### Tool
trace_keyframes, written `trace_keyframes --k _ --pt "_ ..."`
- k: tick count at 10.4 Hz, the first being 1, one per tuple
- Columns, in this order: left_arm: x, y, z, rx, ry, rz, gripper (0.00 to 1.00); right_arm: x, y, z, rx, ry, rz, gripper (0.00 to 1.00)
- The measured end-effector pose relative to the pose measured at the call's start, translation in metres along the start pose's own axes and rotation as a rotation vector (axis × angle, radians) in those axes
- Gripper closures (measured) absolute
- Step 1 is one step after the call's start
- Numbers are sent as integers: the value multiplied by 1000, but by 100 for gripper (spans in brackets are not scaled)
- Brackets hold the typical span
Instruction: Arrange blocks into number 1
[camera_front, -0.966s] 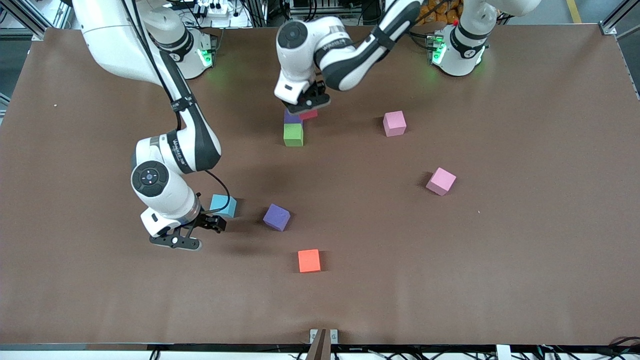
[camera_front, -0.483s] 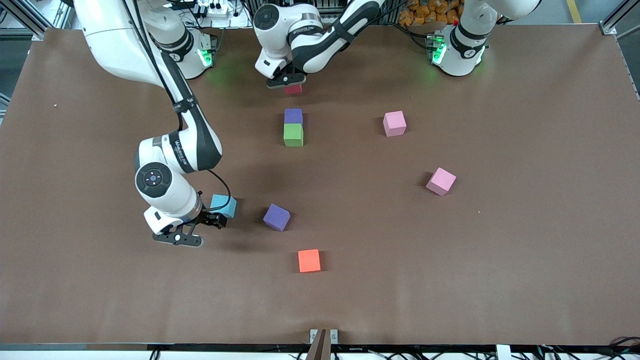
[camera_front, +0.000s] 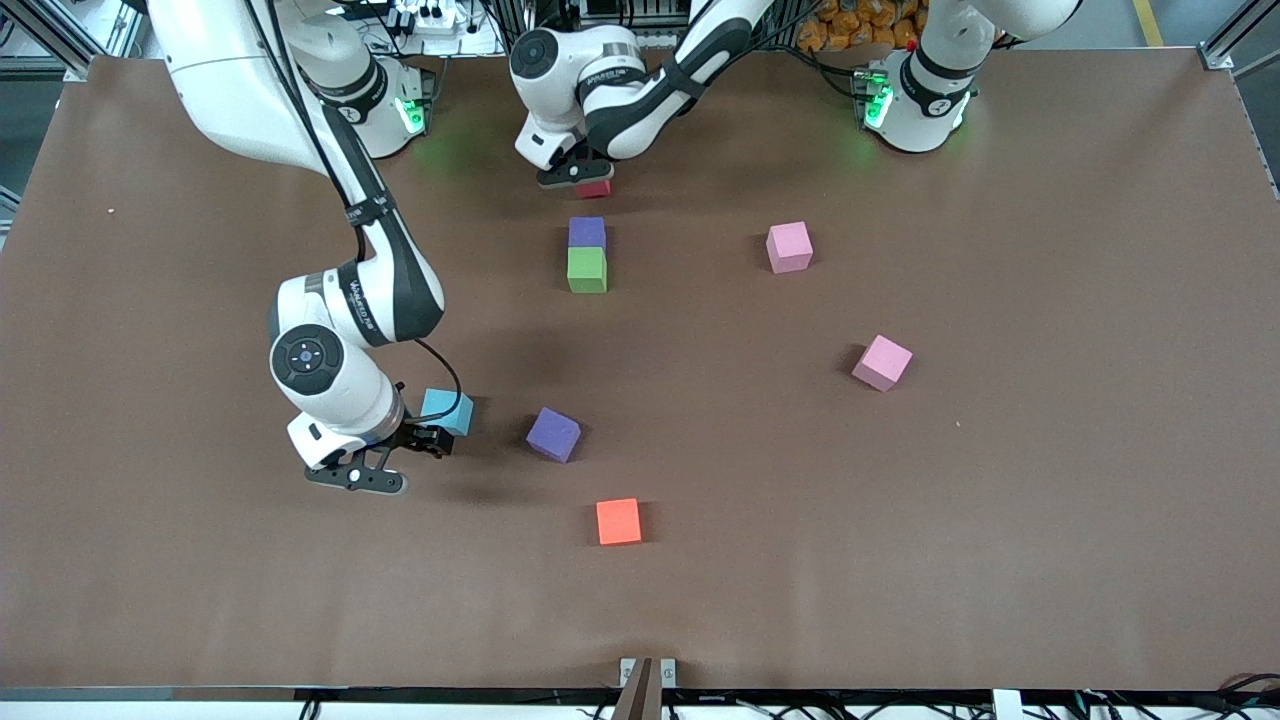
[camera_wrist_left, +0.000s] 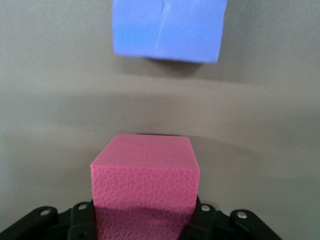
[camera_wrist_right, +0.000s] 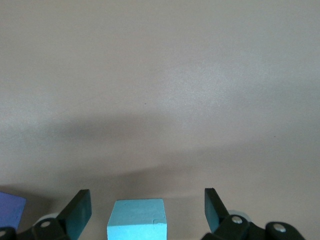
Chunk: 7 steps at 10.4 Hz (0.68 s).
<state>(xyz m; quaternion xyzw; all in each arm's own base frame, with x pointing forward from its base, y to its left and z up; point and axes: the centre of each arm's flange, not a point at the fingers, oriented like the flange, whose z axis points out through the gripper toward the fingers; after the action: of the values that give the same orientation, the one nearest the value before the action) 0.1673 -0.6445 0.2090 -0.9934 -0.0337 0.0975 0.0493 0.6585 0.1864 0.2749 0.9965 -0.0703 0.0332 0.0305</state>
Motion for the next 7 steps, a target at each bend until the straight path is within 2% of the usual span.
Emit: trace_keyframes --k 3,7 --pt "15 1 8 -32 -2 58 41 0 0 0 0 0 0 0" --pt "27 1 15 -45 2 65 41 -7 -4 14 -4 -13 -11 0"
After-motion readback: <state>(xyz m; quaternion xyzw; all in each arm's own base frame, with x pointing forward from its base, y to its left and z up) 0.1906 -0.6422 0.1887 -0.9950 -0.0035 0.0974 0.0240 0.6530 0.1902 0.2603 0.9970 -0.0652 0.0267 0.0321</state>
